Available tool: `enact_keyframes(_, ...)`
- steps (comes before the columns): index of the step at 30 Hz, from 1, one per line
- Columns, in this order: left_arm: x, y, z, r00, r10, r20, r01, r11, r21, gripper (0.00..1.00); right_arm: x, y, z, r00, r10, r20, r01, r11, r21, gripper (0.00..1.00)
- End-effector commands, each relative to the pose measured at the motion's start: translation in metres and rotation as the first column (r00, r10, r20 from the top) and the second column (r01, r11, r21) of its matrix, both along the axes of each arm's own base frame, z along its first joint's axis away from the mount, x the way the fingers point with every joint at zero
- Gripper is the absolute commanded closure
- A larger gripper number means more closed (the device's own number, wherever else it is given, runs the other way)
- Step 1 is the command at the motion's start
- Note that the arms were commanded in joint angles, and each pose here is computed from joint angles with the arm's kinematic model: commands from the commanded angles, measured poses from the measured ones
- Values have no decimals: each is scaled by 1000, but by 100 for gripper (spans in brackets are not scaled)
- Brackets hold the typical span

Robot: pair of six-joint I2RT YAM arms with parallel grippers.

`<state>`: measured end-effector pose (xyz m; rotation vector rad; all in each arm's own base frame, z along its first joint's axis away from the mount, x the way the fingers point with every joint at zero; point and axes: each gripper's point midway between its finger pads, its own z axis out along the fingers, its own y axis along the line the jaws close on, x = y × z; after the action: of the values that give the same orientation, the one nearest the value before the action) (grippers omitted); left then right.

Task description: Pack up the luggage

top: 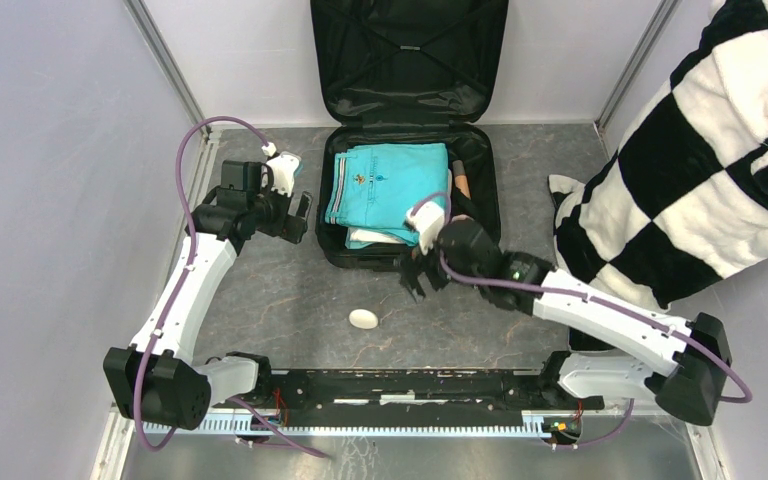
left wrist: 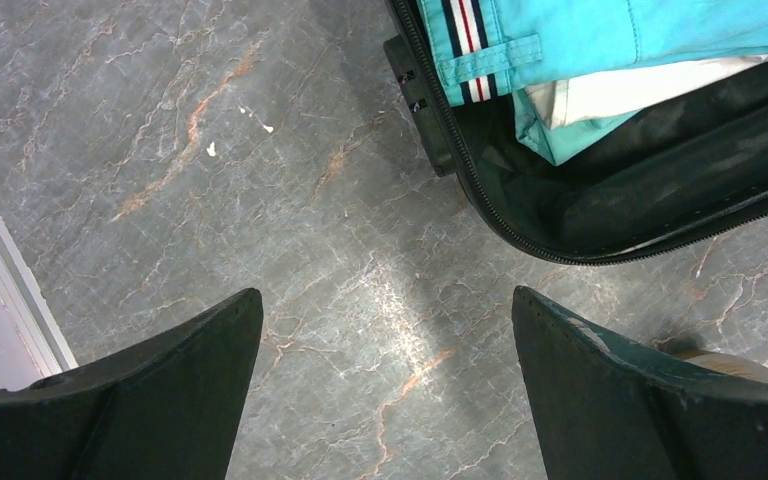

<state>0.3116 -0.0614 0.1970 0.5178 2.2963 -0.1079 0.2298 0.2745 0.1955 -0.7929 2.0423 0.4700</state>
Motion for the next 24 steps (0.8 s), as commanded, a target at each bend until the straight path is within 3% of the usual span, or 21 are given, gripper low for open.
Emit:
enact_keyframes(1,8,-3,15,998,-21,57,21,1000,-12,0,-62,34,-11,972,236,7,-236,970,52,2)
enact_keyframes(6,10,-4,21,998,-13,61,14,1000,-25,0,-105,70,-28,916,401,-3,-401,916,29,2)
enact_keyframes(19,9,0,30,997,-10,75,10,1000,-3,0,-90,125,-78,875,481,-45,-484,871,-91,6)
enact_keyframes(24,9,0,28,997,-10,70,11,1000,-4,0,-80,138,-90,876,481,-47,-482,866,-131,17)
